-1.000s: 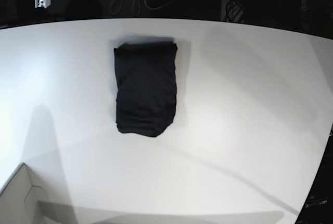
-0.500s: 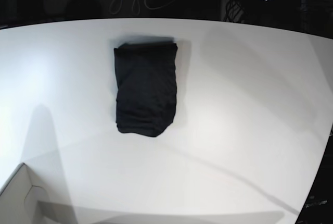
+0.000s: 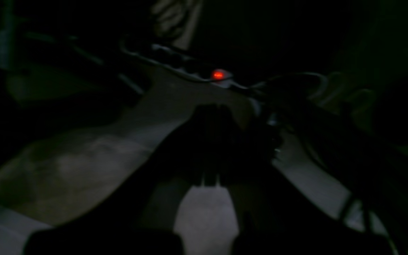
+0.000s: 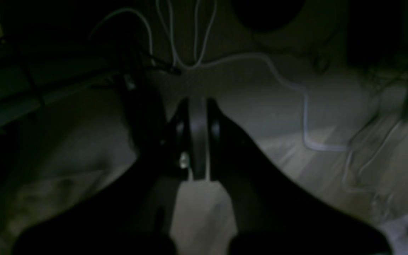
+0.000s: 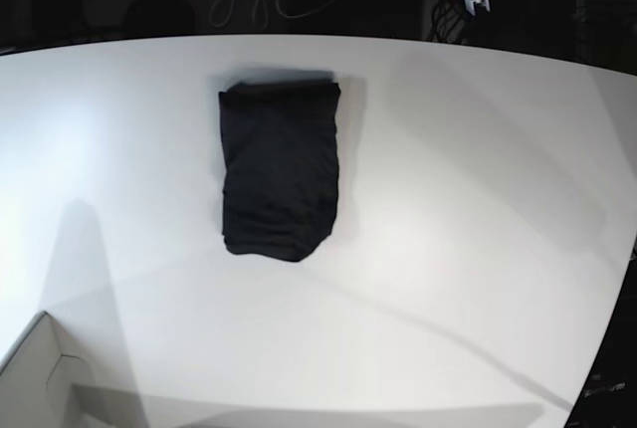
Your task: Layout the t-shirt on the table in an organized manner, then fold the t-shirt properly
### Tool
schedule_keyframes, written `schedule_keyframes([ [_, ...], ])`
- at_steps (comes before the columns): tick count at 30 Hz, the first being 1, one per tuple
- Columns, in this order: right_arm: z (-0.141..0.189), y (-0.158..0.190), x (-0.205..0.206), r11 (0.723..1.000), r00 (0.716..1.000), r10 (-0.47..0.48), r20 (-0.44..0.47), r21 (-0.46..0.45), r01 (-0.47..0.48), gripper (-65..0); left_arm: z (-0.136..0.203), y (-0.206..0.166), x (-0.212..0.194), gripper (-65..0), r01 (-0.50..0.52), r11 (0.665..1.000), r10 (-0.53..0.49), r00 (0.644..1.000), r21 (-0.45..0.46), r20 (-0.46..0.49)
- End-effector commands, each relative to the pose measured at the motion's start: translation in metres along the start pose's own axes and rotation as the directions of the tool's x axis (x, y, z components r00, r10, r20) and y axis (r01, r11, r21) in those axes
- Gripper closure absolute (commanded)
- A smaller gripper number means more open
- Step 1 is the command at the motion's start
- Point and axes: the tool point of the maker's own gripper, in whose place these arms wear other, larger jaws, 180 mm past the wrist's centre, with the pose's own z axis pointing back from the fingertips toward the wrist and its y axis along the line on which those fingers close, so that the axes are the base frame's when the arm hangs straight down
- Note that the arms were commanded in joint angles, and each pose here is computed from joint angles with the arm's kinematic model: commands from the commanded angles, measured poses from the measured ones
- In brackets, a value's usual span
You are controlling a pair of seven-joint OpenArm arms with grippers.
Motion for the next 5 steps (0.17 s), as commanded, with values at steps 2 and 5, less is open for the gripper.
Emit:
schedule_keyframes([
  [2, 0.0043, -0.0005, -0.0118, 0.999, 0.999, 0.032, -0.031, -0.014, -0.033, 0.0, 0.0003, 0.0065, 0.0032, -0.1, 0.003, 1.000, -0.004, 1.000, 0.015, 0.012],
  [5, 0.0042, -0.0002, -0.0156, 0.999, 0.998, 0.033, -0.056, -0.012, -0.033, 0.0, 0.0011, 0.0094, 0.0013, -0.3, 0.005, 1.000, -0.006, 1.000, 0.019, 0.008],
])
